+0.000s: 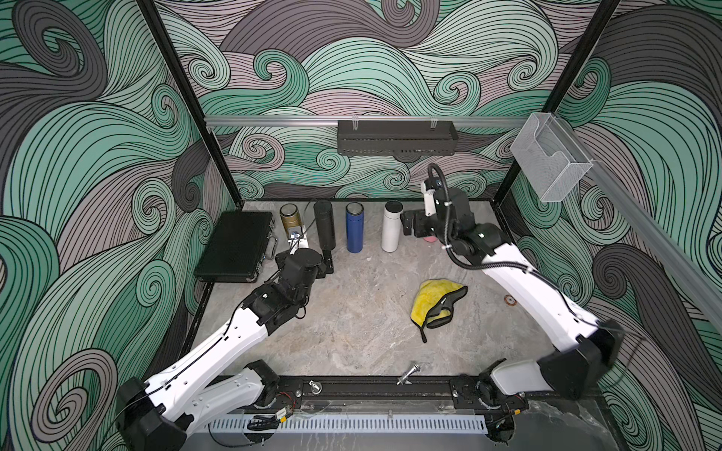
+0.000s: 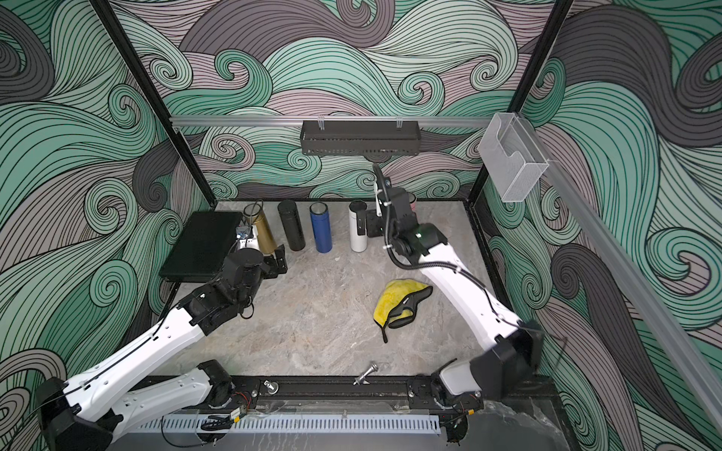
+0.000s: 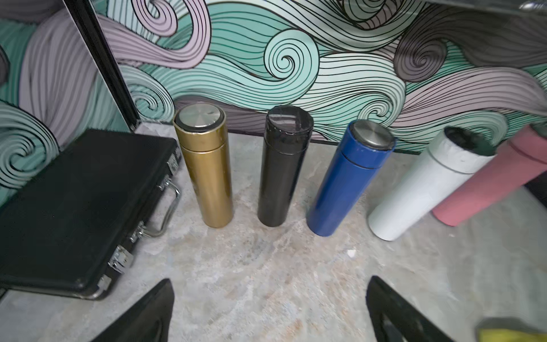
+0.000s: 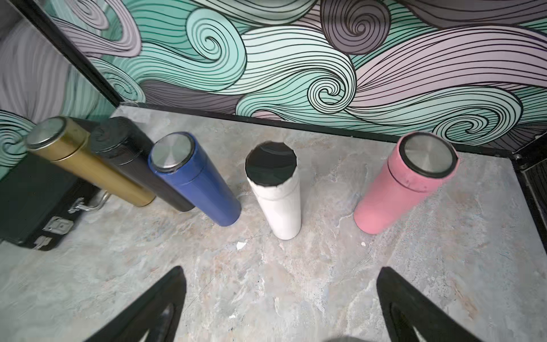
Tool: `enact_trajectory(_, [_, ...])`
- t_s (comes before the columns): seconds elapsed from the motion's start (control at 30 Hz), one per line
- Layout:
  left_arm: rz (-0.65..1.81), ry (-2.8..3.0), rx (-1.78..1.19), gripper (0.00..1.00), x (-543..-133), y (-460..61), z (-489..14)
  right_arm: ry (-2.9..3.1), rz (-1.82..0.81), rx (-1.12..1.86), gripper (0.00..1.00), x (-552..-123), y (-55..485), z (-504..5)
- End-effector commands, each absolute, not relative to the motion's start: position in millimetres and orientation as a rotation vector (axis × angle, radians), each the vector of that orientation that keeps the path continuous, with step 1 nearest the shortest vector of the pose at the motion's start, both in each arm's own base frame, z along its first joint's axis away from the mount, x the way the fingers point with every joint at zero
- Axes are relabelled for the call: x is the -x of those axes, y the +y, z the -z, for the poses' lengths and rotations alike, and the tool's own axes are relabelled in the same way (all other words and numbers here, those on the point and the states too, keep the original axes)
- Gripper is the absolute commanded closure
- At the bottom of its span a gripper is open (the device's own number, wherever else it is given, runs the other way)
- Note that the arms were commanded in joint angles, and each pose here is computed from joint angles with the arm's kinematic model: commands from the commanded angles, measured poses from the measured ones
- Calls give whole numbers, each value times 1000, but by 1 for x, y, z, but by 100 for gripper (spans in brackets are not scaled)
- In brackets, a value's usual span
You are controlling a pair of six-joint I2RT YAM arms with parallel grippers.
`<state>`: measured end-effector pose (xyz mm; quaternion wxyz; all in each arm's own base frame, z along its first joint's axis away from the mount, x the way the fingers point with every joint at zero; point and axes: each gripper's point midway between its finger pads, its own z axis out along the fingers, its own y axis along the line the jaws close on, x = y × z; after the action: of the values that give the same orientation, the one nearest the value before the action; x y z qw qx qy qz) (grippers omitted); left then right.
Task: Wipe the surface of the thermos
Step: Place the thermos at the center of the board, then reset both arms
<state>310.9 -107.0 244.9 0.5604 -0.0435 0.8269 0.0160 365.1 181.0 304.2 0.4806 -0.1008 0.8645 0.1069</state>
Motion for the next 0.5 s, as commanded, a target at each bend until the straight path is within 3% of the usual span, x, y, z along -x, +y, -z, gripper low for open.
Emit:
enact_trajectory(0.0, [-244,1870,82,1,-321,-89,-235,2092,-343,222,0,-335,174,-284])
enact_trajectory(0.17, [-330,1820,106,1,-322,-62,-218,2100,-202,154,0,-308,133,-246])
enact_trajectory(0.47, [-403,1821,228,1,-333,12,-186,1957,-28,164,0,-314,110,-237])
